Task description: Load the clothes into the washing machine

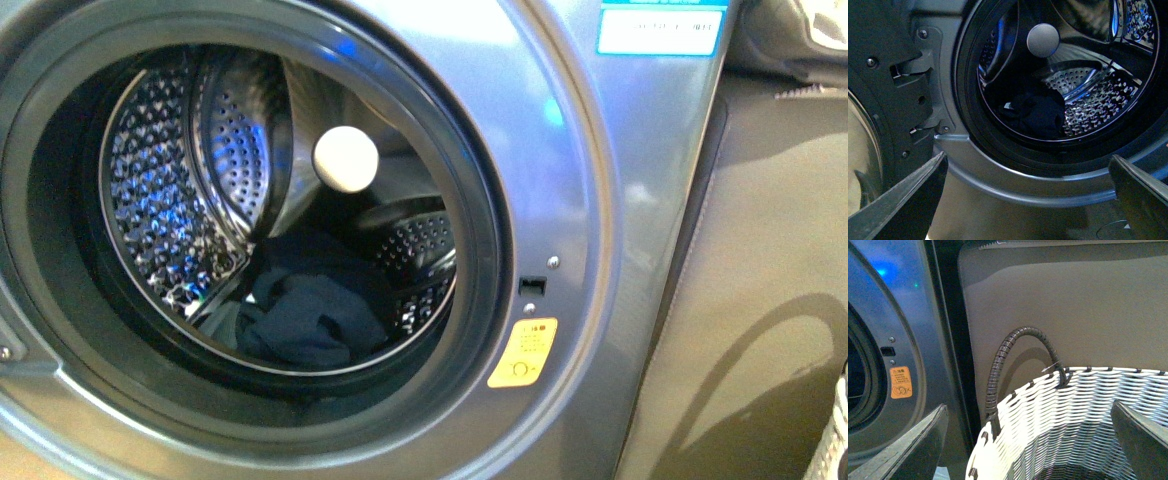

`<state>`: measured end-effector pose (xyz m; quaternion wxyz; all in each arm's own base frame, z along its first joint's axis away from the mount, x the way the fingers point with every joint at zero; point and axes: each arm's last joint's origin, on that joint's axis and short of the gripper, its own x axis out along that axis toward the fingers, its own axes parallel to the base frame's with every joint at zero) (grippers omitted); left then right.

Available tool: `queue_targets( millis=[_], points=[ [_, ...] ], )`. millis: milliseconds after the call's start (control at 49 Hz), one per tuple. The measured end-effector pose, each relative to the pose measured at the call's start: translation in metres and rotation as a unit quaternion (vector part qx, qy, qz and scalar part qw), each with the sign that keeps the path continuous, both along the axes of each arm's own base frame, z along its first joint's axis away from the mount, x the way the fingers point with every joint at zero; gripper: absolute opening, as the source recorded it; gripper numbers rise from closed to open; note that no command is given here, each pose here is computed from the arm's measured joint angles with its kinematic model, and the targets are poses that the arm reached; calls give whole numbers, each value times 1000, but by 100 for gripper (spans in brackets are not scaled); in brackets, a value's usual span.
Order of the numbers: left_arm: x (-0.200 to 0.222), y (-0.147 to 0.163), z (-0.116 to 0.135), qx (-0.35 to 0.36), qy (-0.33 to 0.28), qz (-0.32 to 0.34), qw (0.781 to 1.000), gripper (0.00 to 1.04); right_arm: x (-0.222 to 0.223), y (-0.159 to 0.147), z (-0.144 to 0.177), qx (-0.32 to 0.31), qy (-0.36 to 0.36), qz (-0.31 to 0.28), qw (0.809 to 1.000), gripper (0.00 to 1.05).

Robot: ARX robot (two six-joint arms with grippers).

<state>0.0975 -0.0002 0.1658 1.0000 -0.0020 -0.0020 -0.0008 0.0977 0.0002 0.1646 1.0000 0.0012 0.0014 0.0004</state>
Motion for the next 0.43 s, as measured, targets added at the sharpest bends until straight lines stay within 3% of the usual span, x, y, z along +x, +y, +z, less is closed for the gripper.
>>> queue_targets(
  millis=[428],
  points=[
    [0,0,0,0,0,0,1000,98,0,0,0,0,0,0,1000,97]
  ],
)
